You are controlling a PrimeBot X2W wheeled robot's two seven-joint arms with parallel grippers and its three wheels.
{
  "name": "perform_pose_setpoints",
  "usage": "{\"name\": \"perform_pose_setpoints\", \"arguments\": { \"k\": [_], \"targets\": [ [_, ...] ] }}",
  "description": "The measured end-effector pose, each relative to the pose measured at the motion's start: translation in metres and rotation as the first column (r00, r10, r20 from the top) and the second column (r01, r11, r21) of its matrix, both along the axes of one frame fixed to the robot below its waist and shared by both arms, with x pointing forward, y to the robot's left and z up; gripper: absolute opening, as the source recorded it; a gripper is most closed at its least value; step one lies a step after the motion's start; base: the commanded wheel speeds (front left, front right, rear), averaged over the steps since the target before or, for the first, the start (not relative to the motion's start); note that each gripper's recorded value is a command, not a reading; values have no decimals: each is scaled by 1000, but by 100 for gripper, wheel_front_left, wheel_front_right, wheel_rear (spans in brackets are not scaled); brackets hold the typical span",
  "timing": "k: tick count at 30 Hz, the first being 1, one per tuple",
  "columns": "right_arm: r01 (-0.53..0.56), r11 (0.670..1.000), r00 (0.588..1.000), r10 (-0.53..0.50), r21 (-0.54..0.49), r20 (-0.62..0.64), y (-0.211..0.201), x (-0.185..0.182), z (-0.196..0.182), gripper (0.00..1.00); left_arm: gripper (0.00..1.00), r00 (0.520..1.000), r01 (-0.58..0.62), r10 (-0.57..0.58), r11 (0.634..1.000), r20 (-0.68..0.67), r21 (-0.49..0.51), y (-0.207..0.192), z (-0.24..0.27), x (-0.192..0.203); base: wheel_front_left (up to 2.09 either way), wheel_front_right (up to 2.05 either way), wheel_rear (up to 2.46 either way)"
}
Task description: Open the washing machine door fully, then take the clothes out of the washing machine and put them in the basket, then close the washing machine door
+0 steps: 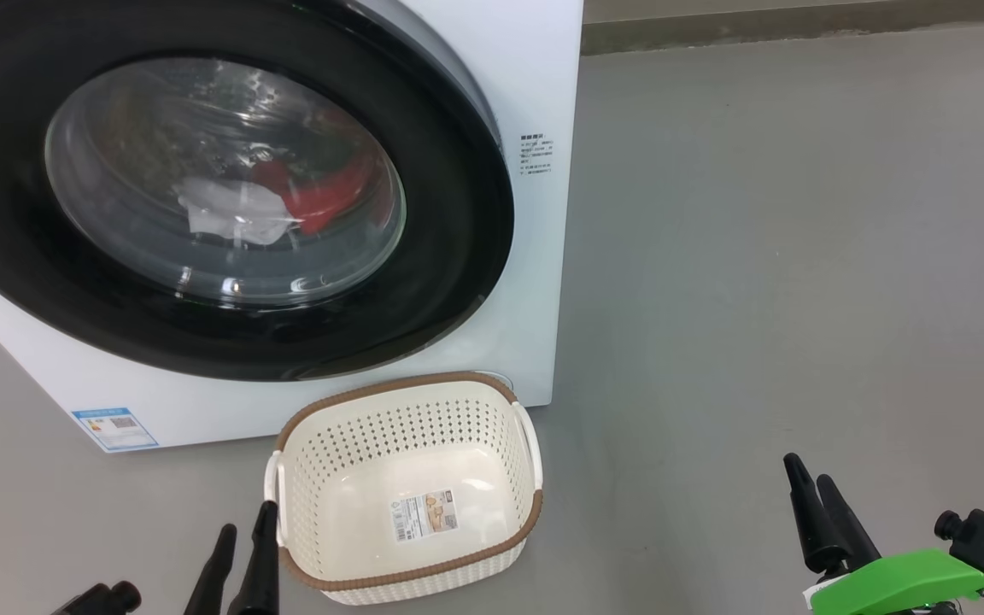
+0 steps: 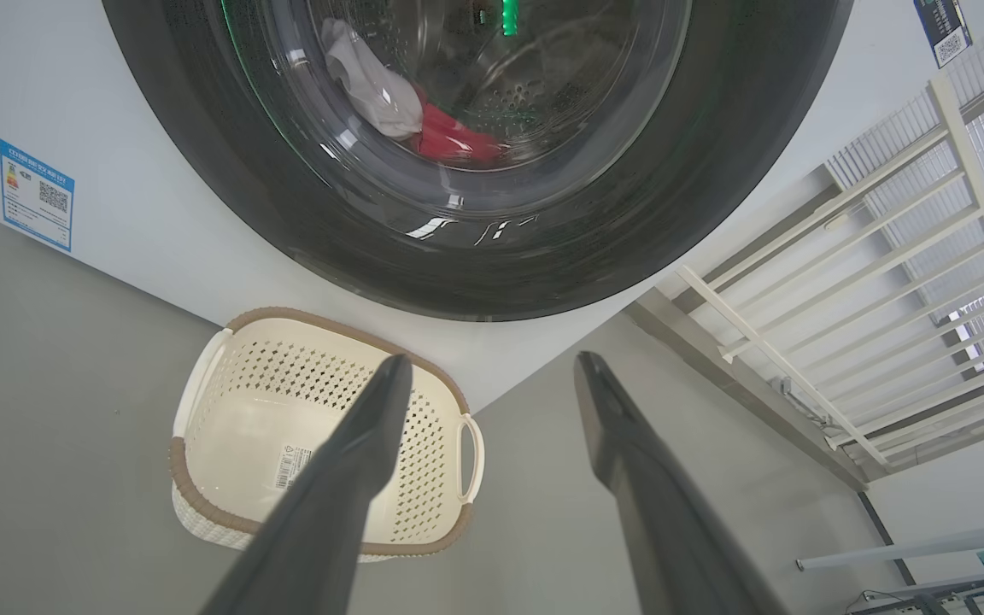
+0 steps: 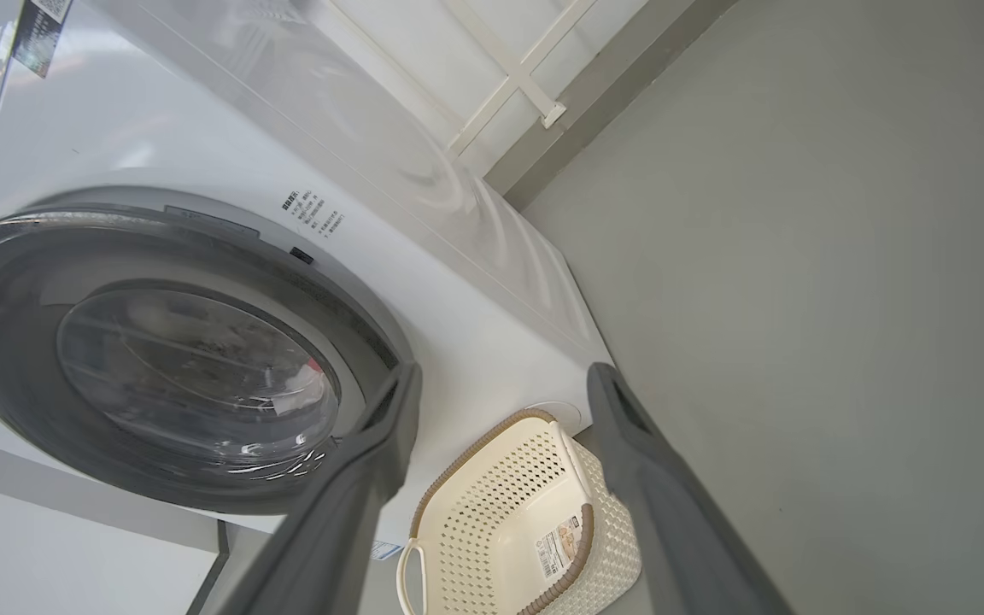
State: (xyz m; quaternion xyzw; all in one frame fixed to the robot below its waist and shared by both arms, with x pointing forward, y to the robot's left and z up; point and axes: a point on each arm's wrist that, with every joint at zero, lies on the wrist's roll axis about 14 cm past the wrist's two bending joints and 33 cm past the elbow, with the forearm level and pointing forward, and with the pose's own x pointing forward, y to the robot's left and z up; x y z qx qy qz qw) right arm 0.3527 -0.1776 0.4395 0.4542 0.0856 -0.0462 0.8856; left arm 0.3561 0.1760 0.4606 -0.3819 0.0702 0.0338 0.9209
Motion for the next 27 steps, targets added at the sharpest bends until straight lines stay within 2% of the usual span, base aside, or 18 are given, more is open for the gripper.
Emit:
{"name": "perform_pose_setpoints", "arguments": {
  "k": [16,27],
  "targets": [
    [-33,984,999,39,-174,30,2,1,6,100,100,1000,17,-22,971,19,238,-1,7,0,0,0,0],
    [-70,954,996,83,-292,33,8,-4,5,100,100,998,32,-49,918,31,396,-3,10,-3,0,0,0]
  ]
}}
